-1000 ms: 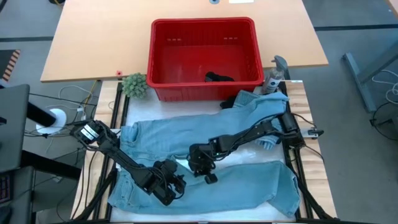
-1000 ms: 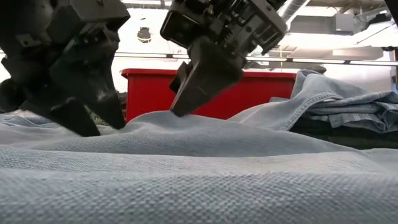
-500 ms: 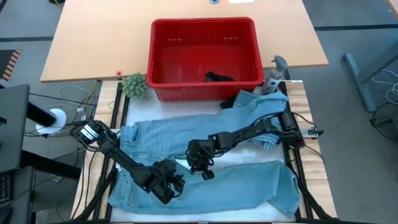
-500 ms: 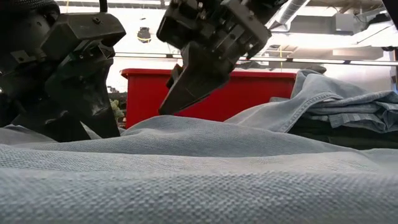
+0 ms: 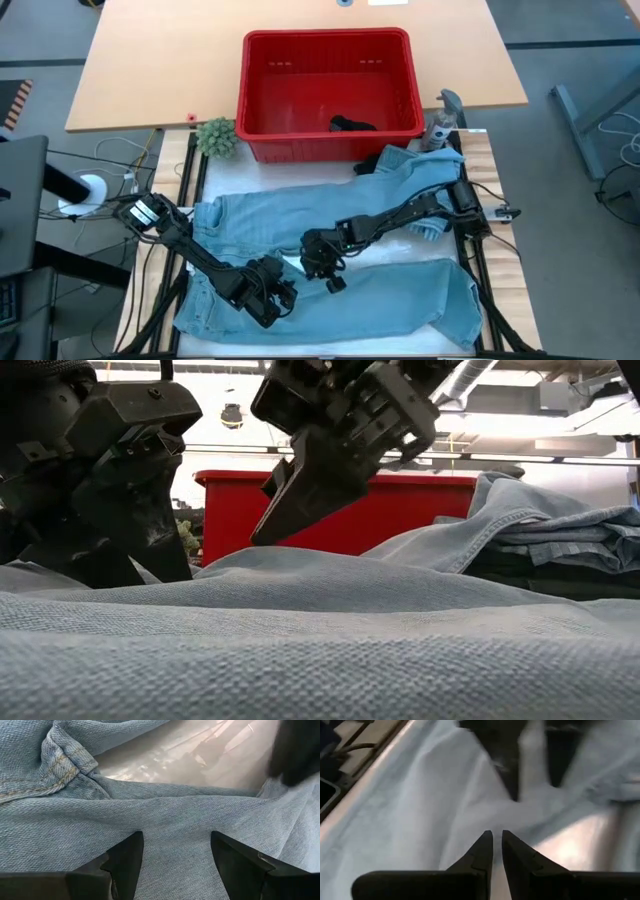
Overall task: Fold Laundry from Bin
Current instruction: Fold the blue pants
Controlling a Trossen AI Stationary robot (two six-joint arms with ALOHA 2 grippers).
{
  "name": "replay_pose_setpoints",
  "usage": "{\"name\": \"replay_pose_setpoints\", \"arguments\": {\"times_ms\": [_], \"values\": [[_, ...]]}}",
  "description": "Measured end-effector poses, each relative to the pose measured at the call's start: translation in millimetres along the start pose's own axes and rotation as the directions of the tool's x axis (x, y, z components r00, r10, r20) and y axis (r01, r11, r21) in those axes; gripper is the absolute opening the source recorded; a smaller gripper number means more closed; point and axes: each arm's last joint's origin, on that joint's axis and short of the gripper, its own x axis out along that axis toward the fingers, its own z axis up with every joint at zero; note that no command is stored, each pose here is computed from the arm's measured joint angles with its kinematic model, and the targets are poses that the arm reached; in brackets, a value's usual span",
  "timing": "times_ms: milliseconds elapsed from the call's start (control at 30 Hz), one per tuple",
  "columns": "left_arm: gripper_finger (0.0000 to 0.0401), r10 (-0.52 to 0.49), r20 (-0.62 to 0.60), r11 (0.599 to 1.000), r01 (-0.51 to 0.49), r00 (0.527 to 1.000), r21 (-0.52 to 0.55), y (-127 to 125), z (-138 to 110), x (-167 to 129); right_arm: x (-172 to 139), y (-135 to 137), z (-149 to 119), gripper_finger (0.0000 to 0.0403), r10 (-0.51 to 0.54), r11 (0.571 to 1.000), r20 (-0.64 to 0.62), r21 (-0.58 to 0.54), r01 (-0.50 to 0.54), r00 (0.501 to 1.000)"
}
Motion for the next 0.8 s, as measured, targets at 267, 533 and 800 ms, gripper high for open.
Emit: {"name": "replay_pose_setpoints", "arguments": {"times_ms": [267,533,800], "values": [[0.0226,0.000,0.000,1.000,0.000,1.000,0.011,0,0,0,0,-21,-7,0.0067,-0.026,0.998,-0.001,0.061,0.026,1.000],[0.0226,0.008,-0.008,1.000,-0.008,1.000,0.022,1,0,0,17,-7,-12,0.0067,0.024,0.999,-0.024,0.025,-0.023,0.999],[0.0226,0.013,-0.011,0.999,-0.013,1.000,0.042,1,0,0,18,-5,-12,0.0067,0.037,0.999,-0.009,0.028,-0.037,0.999]]}}
